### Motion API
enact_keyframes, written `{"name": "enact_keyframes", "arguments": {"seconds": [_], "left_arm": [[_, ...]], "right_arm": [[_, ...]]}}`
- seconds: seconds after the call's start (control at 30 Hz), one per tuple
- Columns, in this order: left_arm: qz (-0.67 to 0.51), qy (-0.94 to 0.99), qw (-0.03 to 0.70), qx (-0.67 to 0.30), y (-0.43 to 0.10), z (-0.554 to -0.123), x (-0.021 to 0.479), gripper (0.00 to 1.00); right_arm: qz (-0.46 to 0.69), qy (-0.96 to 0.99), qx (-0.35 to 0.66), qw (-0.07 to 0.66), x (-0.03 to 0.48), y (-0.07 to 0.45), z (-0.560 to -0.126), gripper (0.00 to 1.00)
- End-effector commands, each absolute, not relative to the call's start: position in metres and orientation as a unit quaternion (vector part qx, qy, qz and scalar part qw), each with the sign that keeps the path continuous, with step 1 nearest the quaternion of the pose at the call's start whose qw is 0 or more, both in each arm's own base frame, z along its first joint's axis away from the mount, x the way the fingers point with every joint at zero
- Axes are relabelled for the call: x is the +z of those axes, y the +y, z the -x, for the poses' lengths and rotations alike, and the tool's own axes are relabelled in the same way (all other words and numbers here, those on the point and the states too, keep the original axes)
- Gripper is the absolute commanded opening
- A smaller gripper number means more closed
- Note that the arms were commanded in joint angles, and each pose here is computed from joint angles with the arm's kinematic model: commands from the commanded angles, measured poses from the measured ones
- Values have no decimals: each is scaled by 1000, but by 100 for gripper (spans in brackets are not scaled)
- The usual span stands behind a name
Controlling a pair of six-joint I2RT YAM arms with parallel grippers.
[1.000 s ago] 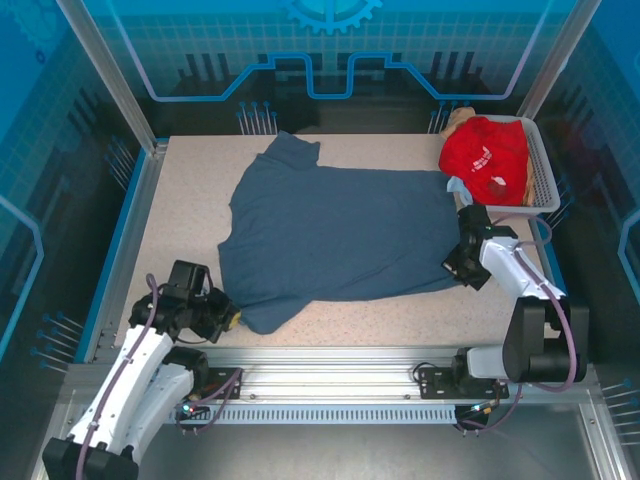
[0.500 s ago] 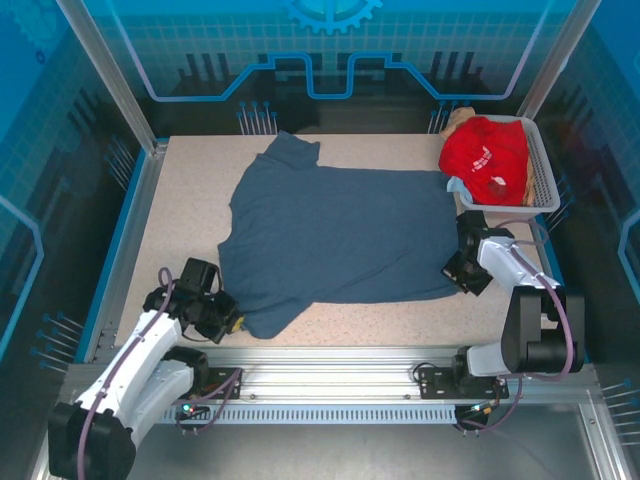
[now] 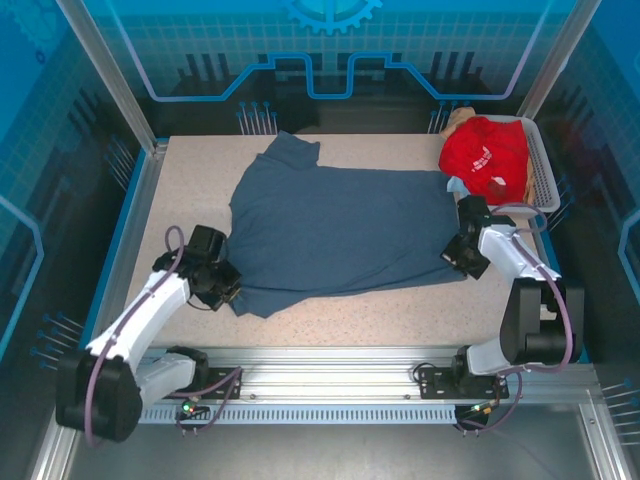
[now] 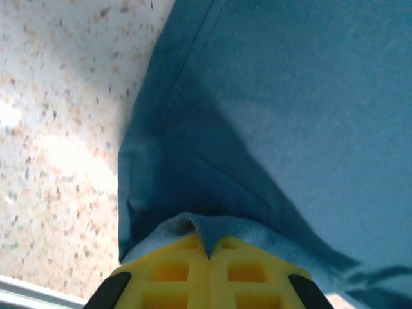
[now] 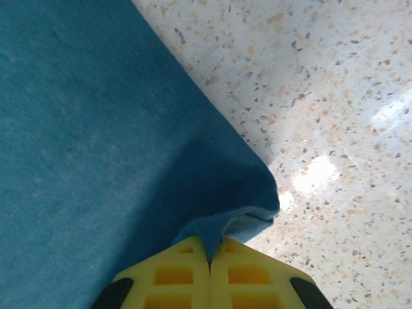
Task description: Fold and stack the t-shirts
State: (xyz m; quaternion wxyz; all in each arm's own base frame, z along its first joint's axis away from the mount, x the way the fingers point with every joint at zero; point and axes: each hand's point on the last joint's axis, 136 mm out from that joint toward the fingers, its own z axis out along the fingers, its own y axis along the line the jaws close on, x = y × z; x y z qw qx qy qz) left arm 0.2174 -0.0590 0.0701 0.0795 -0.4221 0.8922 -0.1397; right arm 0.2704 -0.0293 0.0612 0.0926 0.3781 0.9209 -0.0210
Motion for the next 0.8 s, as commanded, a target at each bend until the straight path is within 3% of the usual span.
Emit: {"name": "enact_keyframes", "arguments": {"seconds": [0.0,0.17,0.27,0.4,0.63,0.77], "left_arm": [[399,902,123,-108,-42,-248,64,0],[382,907,148,-95,-27,-288,57,0],[375,914,119,-95,-33,-290,53,0],[377,916,93,-101,-44,-258,64,0],[401,908,63,-102,-44,-161,77,0],[409,903,47,-125,-51,-147,61,0]], "right_arm": [[-371,925,-12,79,57,-20,-270,0],[-368,927,-10,66,48,-10,-264,0],[-375,925,-23,51,41,-12,-254,0],[-390,919,-47,46,42,-22,-235,0],[-401,914,-56,30,51,-24,-208,0],[-414,909,-46,-4,45,-16,-187,0]]}}
